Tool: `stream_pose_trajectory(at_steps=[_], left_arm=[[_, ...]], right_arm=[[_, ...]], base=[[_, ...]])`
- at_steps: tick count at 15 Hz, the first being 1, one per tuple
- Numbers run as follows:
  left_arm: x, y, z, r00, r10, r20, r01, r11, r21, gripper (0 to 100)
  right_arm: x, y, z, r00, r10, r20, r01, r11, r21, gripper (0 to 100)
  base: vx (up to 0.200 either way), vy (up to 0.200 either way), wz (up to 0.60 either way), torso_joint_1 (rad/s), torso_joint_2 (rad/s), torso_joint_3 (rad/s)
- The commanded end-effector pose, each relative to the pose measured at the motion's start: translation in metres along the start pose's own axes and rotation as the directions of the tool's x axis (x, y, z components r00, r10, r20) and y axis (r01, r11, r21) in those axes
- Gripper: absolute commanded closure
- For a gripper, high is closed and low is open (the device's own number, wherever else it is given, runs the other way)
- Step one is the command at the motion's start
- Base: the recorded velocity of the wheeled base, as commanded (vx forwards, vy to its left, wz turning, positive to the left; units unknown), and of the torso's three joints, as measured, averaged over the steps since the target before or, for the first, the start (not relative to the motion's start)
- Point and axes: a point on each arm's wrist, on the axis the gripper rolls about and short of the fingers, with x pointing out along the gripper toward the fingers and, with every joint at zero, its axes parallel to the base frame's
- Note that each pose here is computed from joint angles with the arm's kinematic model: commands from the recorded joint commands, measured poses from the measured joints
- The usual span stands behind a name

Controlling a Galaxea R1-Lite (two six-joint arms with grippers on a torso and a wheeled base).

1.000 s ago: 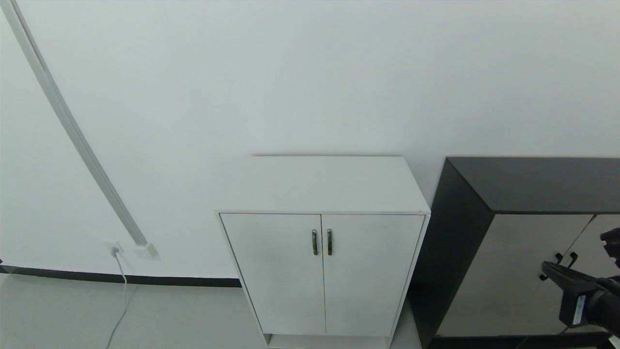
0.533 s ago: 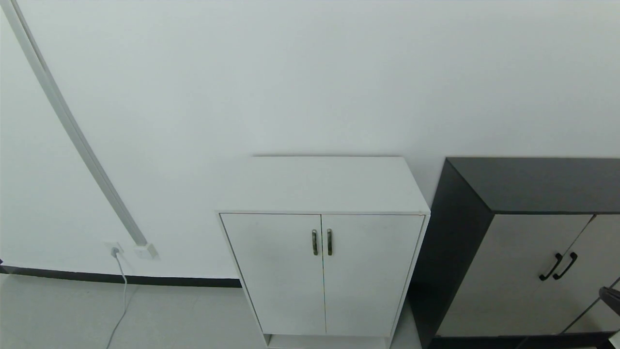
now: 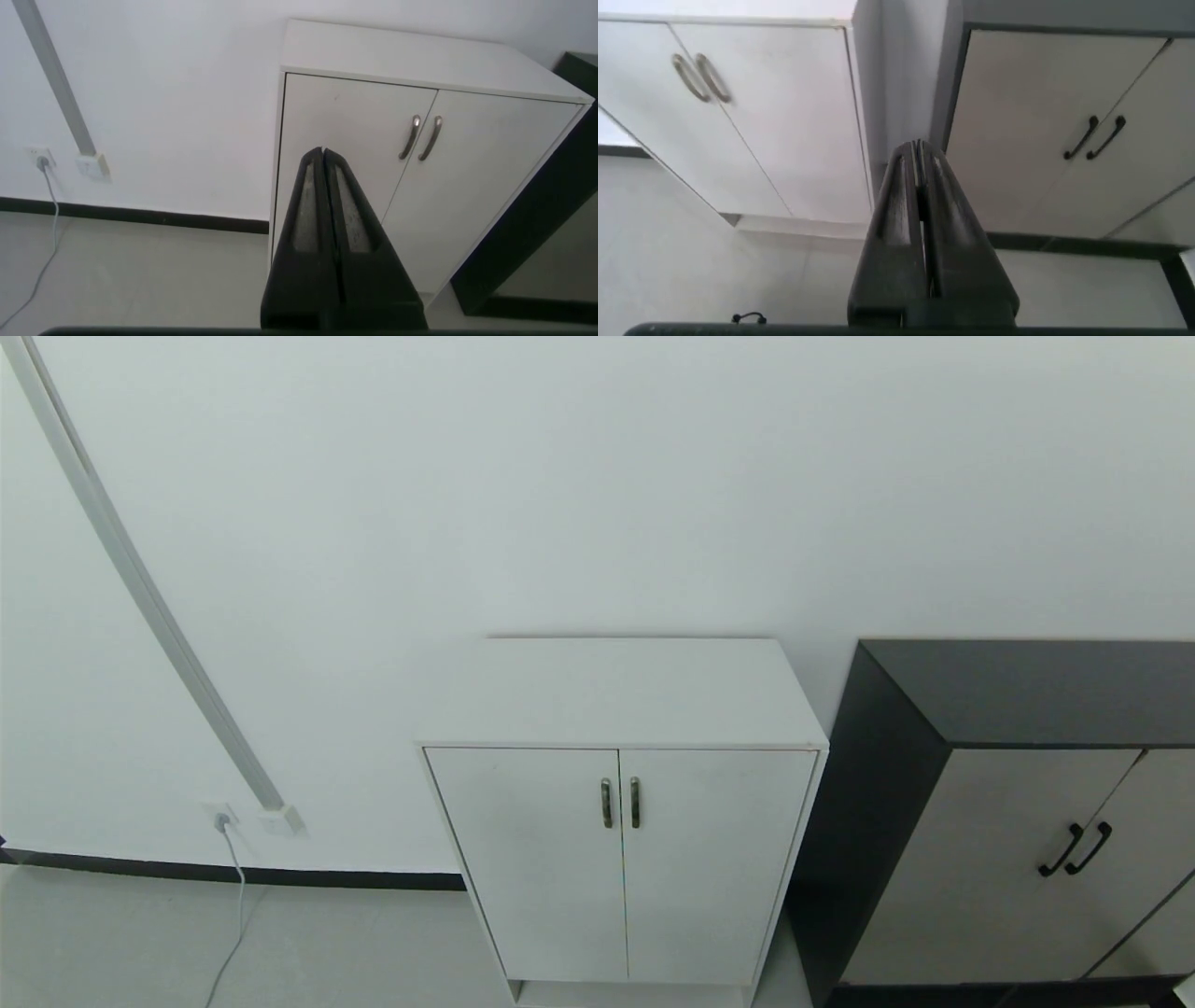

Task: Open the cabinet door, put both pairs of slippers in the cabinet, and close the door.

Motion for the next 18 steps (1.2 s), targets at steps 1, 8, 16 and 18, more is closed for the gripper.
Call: stream_pose_trajectory(at_steps=[1, 8, 16, 18], left_arm=[[0.0, 0.0, 0.0, 1.0, 0.001, -0.001, -0.001, 1.0, 0.0, 100], [0.0, 0.0, 0.0, 1.0, 0.001, -0.001, -0.001, 1.0, 0.0, 100], [0.0, 0.0, 0.0, 1.0, 0.001, -0.001, -0.001, 1.0, 0.0, 100], [0.0, 0.0, 0.0, 1.0, 0.001, -0.001, -0.001, 1.0, 0.0, 100]], right_arm=[[-0.011, 0.0, -0.009, 0.999, 0.033, 0.035, -0.033, 0.999, 0.0, 100], [-0.021, 0.001, -0.05, 0.991, 0.12, -0.052, -0.122, 0.992, -0.022, 100], [-0.03, 0.002, -0.053, 0.998, -0.014, 0.062, 0.014, 1.0, -0.002, 100], [-0.033, 0.002, -0.054, 0.995, -0.037, 0.094, 0.036, 0.999, 0.002, 100]], base=[[0.0, 0.0, 0.0, 0.0, 0.0, 0.0], [0.0, 0.0, 0.0, 0.0, 0.0, 0.0], [0.0, 0.0, 0.0, 0.0, 0.0, 0.0], [0.0, 0.0, 0.0, 0.0, 0.0, 0.0]])
